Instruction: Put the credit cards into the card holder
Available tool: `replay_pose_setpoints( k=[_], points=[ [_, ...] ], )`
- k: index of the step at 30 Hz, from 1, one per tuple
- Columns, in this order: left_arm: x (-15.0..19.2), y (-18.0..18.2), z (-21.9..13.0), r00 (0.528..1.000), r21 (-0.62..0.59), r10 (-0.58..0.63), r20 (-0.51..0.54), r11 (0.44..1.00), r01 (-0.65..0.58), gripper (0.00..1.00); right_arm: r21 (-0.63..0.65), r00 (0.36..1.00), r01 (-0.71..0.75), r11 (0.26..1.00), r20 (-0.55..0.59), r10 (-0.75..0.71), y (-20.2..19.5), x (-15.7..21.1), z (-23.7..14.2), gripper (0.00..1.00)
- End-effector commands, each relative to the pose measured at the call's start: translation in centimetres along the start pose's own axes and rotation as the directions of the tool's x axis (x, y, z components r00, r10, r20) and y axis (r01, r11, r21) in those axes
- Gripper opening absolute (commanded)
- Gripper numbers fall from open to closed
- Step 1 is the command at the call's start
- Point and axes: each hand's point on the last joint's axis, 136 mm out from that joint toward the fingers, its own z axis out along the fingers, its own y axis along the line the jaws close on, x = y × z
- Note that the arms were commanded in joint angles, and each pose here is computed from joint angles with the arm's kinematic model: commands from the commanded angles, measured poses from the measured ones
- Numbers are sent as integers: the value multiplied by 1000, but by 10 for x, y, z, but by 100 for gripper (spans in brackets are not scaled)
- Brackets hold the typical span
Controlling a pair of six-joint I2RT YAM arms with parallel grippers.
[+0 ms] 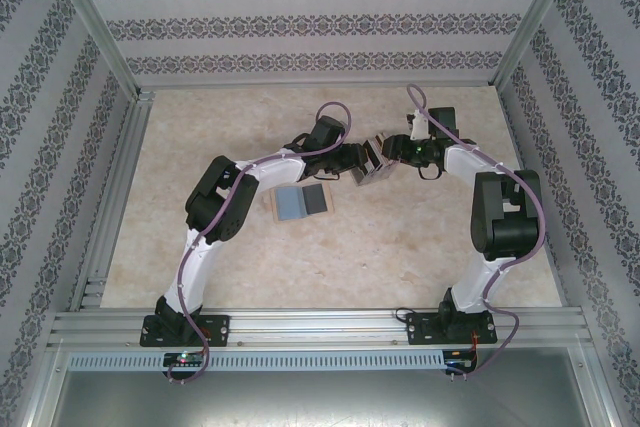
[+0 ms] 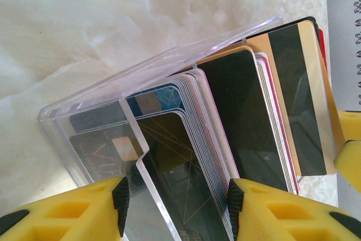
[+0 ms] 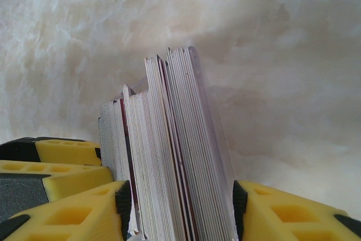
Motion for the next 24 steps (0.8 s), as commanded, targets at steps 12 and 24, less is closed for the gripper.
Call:
replay_pose_setpoints(
  k=[12,24],
  points=[
    [4,-9,7,1000,22,-4,-15,1000,4,52,-77,998,52,996,25,-50,28,-8,-10,53],
    [5,-8,8,1000,20,-4,-17,1000,5,52,-92,998,58,994,41,-55,34,-10,-17,53]
  ],
)
